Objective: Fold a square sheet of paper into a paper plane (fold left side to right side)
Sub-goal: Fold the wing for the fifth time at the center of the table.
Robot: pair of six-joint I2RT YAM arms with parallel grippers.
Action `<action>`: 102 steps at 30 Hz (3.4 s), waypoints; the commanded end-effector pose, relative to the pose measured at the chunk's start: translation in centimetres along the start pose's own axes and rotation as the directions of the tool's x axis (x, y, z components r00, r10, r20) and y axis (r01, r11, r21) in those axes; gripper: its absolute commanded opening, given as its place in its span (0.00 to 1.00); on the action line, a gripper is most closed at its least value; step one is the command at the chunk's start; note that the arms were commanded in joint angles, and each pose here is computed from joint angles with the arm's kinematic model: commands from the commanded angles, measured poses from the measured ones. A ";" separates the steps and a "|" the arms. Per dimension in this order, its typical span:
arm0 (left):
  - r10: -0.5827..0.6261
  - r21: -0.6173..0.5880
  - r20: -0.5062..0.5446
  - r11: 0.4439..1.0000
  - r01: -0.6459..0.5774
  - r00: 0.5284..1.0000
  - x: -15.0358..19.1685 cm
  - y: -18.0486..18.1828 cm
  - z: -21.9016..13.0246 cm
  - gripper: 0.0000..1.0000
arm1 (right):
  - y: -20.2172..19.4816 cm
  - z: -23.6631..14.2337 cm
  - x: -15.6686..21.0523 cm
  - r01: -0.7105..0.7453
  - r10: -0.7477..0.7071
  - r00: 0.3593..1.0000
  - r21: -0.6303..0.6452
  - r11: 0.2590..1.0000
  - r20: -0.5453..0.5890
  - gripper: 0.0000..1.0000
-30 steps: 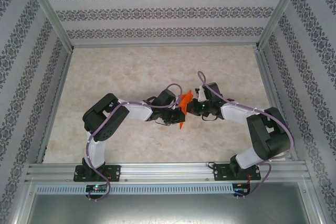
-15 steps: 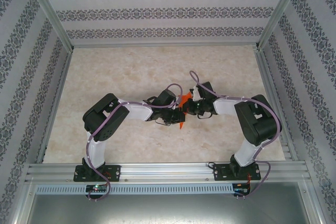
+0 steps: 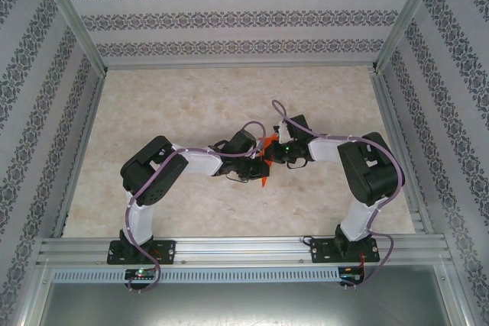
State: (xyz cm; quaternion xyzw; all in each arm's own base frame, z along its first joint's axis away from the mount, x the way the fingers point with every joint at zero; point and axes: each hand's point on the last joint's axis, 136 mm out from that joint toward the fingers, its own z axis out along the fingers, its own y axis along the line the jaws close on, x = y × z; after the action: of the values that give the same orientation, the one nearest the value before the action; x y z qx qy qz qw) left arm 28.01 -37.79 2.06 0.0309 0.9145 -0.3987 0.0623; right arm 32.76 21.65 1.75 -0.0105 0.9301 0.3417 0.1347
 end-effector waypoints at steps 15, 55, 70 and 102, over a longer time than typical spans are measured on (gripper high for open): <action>-0.037 -0.126 -0.095 0.992 0.025 0.995 3.6 3.9 1.3 0.09 | -3.6 -0.8 -6.3 -0.001 -0.004 0.994 0.044 0.999 0.107 0.02; -0.020 -0.110 -0.074 0.994 0.012 0.997 3.5 2.9 1.0 0.08 | -2.4 -7.3 -8.8 -0.088 0.088 0.966 -0.011 0.996 0.245 0.03; -0.001 -0.097 -0.065 0.995 -0.005 0.998 3.2 2.0 0.7 0.09 | -0.7 0.7 -1.4 -0.136 0.136 0.991 -0.012 0.991 0.005 0.03; 0.009 -0.046 -0.061 0.999 -0.012 0.998 3.6 -0.5 -0.6 0.16 | -2.5 1.1 0.3 -0.111 0.117 0.991 0.096 0.989 -0.060 0.03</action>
State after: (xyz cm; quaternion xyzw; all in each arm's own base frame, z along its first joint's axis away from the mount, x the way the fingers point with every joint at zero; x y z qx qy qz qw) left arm 25.21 -38.01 3.70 0.0531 0.9151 -0.3968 0.0488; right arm 33.85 21.91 1.65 0.0328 0.9274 0.3589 0.1004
